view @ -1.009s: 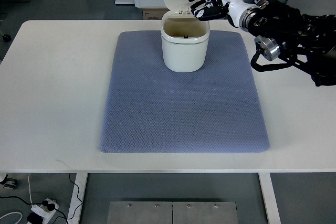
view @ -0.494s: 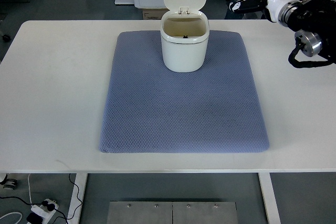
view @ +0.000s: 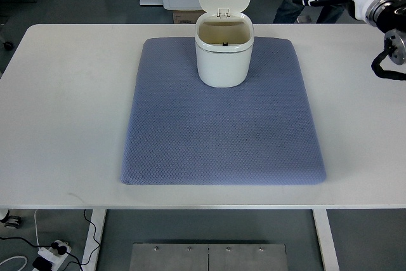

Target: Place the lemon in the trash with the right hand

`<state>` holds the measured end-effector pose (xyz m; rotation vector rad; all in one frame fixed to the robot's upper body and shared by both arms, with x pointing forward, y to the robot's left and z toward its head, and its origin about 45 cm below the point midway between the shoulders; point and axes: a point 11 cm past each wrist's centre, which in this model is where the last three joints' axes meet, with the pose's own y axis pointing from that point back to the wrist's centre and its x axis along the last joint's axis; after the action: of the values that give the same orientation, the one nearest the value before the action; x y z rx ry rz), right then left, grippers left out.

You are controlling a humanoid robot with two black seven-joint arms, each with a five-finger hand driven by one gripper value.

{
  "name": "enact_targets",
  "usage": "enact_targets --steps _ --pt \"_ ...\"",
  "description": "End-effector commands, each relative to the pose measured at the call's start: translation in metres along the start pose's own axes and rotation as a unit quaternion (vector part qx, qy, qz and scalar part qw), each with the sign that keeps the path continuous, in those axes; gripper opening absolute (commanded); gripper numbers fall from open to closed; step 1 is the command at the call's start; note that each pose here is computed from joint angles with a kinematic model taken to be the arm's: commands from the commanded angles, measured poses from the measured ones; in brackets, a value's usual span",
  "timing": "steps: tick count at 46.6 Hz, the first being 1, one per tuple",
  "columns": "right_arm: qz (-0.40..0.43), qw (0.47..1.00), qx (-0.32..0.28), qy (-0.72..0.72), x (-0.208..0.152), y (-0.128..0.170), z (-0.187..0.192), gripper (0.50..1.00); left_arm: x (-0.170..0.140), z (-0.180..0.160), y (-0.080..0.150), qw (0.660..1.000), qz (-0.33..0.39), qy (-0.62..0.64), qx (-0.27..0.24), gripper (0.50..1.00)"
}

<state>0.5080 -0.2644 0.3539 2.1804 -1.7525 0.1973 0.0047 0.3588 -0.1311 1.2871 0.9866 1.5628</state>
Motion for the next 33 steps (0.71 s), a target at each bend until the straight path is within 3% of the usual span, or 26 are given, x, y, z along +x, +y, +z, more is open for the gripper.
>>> enact_targets --steps 1,33 --pt "0.006 1.0 -0.001 -0.019 0.004 0.001 0.005 0.998 0.0 0.0 0.0 1.0 0.0 -0.001 0.0 1.0" --pt "0.042 0.976 0.001 -0.211 0.01 0.006 0.05 1.0 0.0 0.0 0.0 1.0 0.0 0.0 0.0 1.0"
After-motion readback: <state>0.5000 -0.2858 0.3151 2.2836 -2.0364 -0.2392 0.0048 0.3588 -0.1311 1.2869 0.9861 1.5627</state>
